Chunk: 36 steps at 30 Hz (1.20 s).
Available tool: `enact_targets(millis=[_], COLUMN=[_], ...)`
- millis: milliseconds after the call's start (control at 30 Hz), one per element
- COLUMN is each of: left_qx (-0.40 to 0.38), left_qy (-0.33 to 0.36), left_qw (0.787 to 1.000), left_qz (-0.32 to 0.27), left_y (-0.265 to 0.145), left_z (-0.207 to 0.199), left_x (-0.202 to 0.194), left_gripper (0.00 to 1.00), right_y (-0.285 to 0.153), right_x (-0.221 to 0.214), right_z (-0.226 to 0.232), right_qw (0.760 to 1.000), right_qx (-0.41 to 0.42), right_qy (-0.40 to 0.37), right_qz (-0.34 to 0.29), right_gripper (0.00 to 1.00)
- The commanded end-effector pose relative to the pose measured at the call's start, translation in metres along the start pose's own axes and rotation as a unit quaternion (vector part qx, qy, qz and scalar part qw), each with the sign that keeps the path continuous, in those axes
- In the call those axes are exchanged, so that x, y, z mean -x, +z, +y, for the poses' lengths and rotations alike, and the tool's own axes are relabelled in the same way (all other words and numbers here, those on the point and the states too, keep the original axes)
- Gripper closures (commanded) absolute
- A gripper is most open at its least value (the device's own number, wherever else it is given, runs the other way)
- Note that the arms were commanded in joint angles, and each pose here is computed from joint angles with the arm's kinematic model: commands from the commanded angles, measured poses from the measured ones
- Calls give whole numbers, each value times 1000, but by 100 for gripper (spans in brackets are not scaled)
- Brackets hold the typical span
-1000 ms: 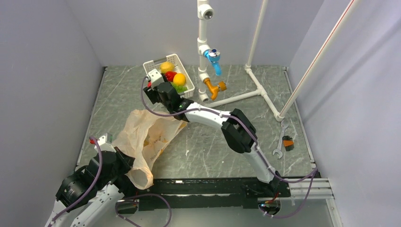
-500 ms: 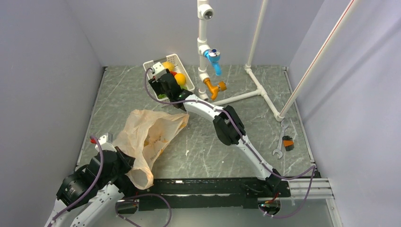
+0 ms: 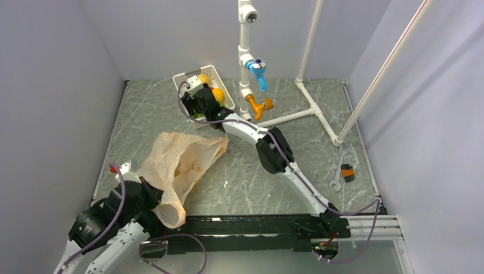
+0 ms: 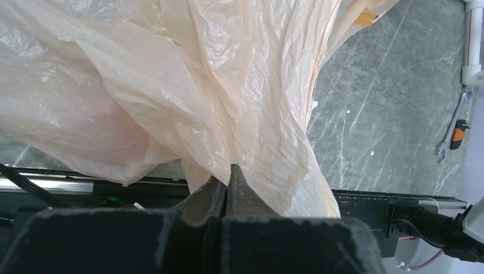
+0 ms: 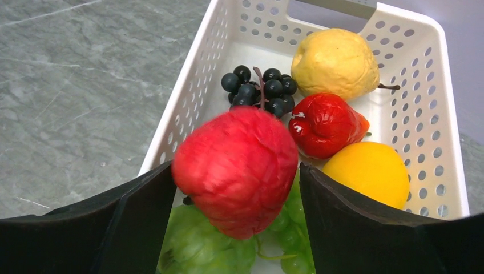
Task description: Take the fake fruits out of the plastic bag
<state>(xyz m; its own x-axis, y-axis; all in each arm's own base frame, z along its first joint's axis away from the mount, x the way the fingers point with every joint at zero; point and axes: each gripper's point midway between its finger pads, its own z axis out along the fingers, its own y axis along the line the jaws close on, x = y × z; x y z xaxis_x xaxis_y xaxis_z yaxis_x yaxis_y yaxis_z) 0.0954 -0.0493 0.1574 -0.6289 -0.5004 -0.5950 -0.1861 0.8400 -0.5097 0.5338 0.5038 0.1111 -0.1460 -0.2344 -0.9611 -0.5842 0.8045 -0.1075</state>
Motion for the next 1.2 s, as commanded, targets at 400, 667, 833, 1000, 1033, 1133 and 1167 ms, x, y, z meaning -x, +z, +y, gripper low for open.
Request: enact_targets(millis=[400, 667, 833, 1000, 1033, 1133, 1167], left_qx=[-6, -5, -7, -8, -8, -8, -5], left_qy=[6, 5, 6, 5, 5, 3, 2], left_qw=[1000, 1000, 1000, 1000, 1000, 1000, 1000], left_qz=[0, -1, -2, -3, -3, -3, -3], left_y=[2, 2, 2, 2, 2, 2, 2], left_z=[-4, -4, -5, -4, -5, -4, -4], left_x=[1, 2, 2, 2, 2, 2, 1], left_gripper=[100, 100, 100, 100, 100, 100, 100], right_y=[-56, -139, -191, -230, -238, -262, -268], right_x=[83, 113, 98, 62, 65, 64, 63], right_z=[5, 48, 81, 99, 104, 127, 135], right_qw=[999, 997, 994, 982, 977, 955, 947], right_qx=[24, 57, 99, 180, 199, 281, 305], right_qy=[8, 6, 0, 19, 27, 21, 19], right_qz=[-35, -55, -53, -59, -68, -93, -98], right_gripper=[9, 9, 12, 38, 40, 48, 52])
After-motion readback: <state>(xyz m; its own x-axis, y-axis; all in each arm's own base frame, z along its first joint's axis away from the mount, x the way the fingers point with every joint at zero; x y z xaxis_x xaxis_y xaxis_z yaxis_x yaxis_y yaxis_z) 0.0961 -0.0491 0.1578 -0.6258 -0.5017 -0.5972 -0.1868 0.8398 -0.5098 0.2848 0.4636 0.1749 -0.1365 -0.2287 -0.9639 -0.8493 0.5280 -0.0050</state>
